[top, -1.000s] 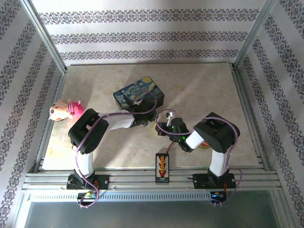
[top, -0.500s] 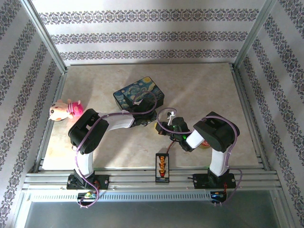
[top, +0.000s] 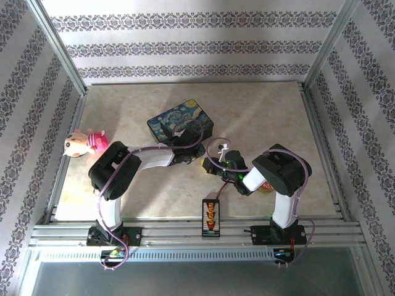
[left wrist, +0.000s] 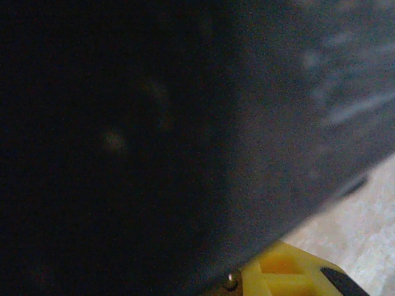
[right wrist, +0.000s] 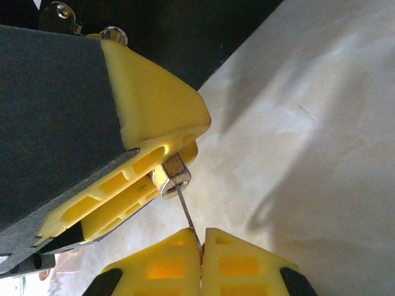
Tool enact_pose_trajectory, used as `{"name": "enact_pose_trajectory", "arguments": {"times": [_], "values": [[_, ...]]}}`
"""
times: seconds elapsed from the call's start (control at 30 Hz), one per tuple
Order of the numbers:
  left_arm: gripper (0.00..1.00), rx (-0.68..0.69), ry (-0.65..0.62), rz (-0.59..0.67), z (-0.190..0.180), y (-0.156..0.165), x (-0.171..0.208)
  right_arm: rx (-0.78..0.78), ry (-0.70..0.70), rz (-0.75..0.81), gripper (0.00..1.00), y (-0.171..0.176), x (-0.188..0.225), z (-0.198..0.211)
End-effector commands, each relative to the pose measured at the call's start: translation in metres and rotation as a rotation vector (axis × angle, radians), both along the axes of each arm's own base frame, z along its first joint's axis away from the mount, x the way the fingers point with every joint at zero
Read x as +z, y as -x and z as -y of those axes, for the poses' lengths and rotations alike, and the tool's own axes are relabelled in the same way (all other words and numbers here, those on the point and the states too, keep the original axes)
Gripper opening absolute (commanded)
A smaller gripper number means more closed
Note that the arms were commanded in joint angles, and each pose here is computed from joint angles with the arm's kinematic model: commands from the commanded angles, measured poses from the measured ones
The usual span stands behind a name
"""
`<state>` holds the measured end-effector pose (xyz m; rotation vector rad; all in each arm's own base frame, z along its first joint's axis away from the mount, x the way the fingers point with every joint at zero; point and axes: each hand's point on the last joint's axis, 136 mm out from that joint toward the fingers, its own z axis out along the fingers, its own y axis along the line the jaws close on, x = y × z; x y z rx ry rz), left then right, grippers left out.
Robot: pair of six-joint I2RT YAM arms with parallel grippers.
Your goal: Unlock a padlock with a key
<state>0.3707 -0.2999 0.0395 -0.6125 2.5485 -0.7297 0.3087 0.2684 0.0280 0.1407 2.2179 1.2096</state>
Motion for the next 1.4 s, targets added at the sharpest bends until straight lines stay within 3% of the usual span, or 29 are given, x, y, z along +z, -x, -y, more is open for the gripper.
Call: {"name": "enact_pose_trajectory", "arguments": {"times": [0.0, 1.37], "values": [[0.24, -0.053, 0.053, -0.068, 0.007, 0.018, -0.003, -0.015, 0.017, -0.056, 0.00, -0.007, -0.012, 0.005], [0.24, -0.057, 0.053, -0.082, 0.006, 0.021, -0.005, -0.017, 0.006, 0.002, 0.00, -0.013, 0.010, 0.012]]}}
